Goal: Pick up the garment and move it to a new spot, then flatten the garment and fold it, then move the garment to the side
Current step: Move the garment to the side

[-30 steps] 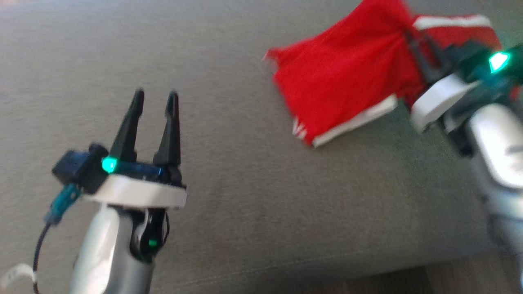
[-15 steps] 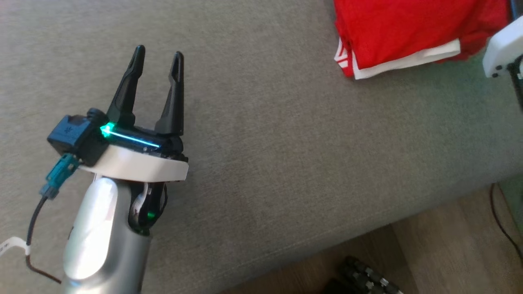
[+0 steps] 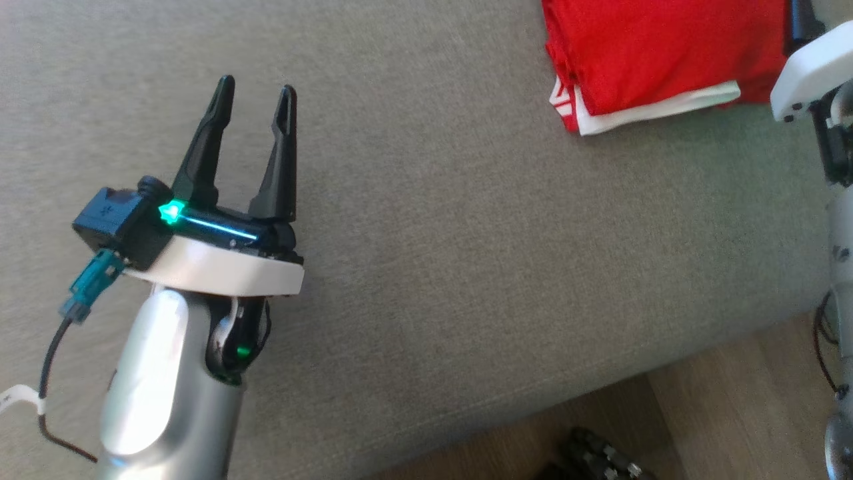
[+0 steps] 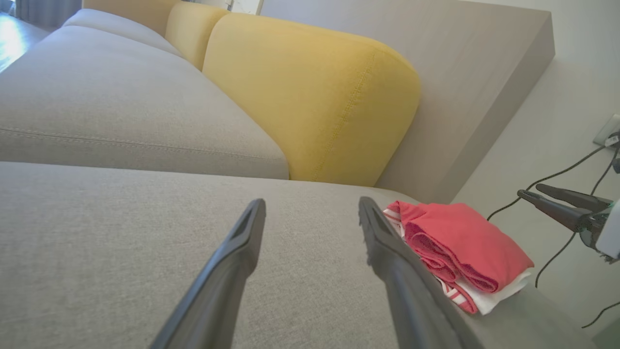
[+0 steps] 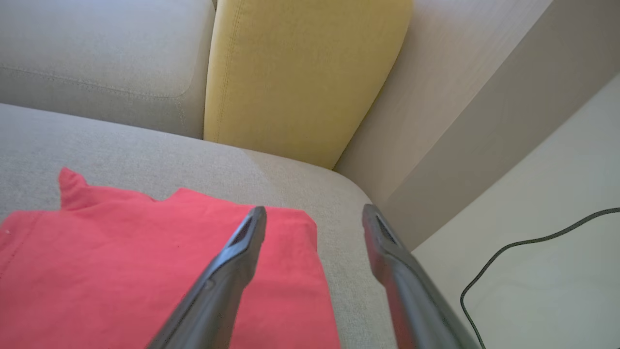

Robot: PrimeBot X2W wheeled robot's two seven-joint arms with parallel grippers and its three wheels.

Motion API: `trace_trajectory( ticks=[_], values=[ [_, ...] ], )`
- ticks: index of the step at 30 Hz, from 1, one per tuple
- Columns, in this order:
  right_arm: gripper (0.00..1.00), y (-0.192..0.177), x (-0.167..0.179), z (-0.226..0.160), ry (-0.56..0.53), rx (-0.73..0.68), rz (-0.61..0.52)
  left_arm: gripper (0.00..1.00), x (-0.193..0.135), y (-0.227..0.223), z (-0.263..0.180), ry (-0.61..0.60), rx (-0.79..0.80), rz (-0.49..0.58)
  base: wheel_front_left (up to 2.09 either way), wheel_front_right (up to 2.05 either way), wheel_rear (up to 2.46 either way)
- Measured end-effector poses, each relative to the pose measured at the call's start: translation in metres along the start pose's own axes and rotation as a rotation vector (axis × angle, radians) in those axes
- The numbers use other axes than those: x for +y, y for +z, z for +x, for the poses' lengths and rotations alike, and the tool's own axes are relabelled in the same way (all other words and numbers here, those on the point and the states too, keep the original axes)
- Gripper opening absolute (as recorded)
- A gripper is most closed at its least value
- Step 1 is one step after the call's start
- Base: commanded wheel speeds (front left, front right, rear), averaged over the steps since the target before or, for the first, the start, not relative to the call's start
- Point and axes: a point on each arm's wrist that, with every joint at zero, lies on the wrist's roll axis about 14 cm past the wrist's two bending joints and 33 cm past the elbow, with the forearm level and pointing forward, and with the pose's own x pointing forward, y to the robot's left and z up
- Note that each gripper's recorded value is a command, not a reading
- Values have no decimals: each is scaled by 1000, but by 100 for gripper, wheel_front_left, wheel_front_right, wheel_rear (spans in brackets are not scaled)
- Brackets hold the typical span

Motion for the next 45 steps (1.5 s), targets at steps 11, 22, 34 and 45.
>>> trace_trajectory(
  ticks=[11,22,34,45],
  values=[
    [100,63,81,-49,168,-268,193,100,15,61,-48,138,-92,43,0,0,0],
    [100,72,133,-132,288,-438,436,100,30,79,-141,327,-89,87,0,0,0],
    [100,58,158,-178,364,-439,518,100,27,72,-191,403,-61,119,0,0,0],
    [100,63,162,-182,380,-455,514,100,25,80,-189,405,-78,151,0,0,0]
  ],
)
